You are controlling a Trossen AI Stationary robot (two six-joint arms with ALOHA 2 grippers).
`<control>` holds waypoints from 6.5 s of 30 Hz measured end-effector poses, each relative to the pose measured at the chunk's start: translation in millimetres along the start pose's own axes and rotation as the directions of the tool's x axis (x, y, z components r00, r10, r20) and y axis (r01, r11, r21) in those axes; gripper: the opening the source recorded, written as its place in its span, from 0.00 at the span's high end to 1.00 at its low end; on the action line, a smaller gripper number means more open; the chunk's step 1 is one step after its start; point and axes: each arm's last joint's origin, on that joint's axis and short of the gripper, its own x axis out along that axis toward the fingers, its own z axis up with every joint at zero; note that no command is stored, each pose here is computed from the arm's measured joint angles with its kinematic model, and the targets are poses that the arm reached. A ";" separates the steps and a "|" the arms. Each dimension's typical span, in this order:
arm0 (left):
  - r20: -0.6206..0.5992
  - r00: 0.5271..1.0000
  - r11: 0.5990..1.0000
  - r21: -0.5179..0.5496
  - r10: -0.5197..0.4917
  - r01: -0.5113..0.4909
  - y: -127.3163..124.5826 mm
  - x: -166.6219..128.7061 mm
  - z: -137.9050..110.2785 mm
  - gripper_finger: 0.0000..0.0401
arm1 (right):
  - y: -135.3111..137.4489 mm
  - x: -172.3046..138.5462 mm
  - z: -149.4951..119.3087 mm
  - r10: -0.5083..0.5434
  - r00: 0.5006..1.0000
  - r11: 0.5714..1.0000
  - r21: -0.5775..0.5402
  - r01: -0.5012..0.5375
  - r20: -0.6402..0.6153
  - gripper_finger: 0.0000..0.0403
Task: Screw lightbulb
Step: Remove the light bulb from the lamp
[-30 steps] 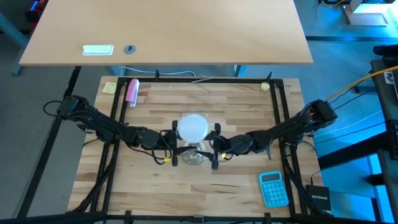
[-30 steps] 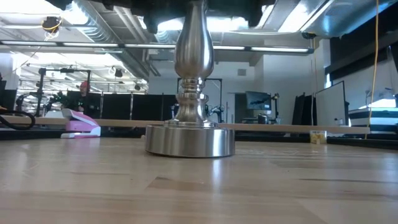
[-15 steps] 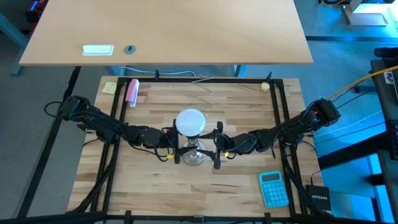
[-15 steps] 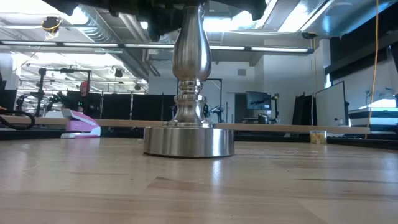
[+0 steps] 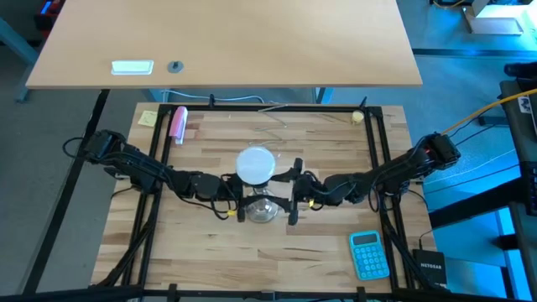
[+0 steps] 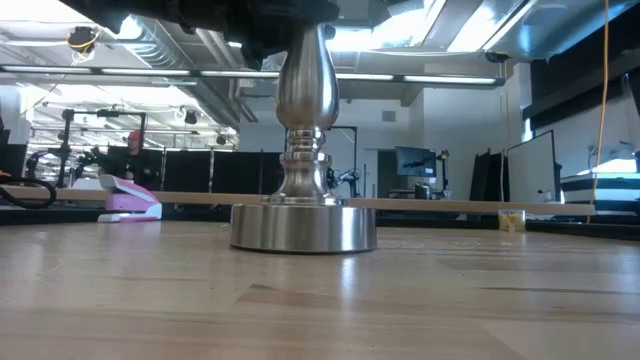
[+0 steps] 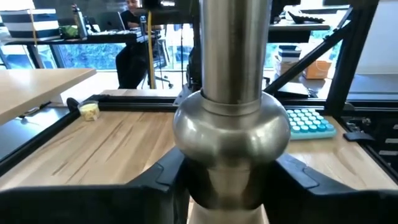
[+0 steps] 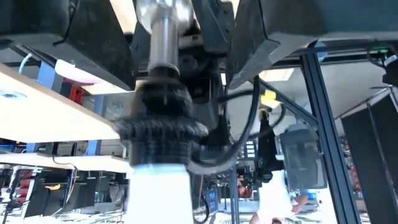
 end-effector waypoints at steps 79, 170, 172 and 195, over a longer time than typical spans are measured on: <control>0.067 0.966 0.967 0.072 -0.250 0.245 -24.5 -24.8 21.7 0.67 | 13.3 40.5 102.1 0.316 0.944 0.943 -0.081 -0.324 -0.093 0.69; 0.044 0.989 0.988 0.079 -0.140 0.136 -21.3 -40.3 33.3 0.68 | -7.8 60.3 101.2 0.298 0.949 0.938 -0.150 -0.312 -0.106 0.23; 0.044 0.997 0.995 0.075 -0.067 0.063 -20.6 -40.9 33.2 0.68 | -10.3 49.8 106.1 0.187 0.970 0.967 -0.148 -0.209 -0.153 0.14; 0.036 0.961 0.961 0.026 0.273 -0.274 -10.0 -40.5 31.2 0.68 | -8.0 72.3 99.4 -0.204 0.978 0.973 -0.100 0.209 0.052 0.21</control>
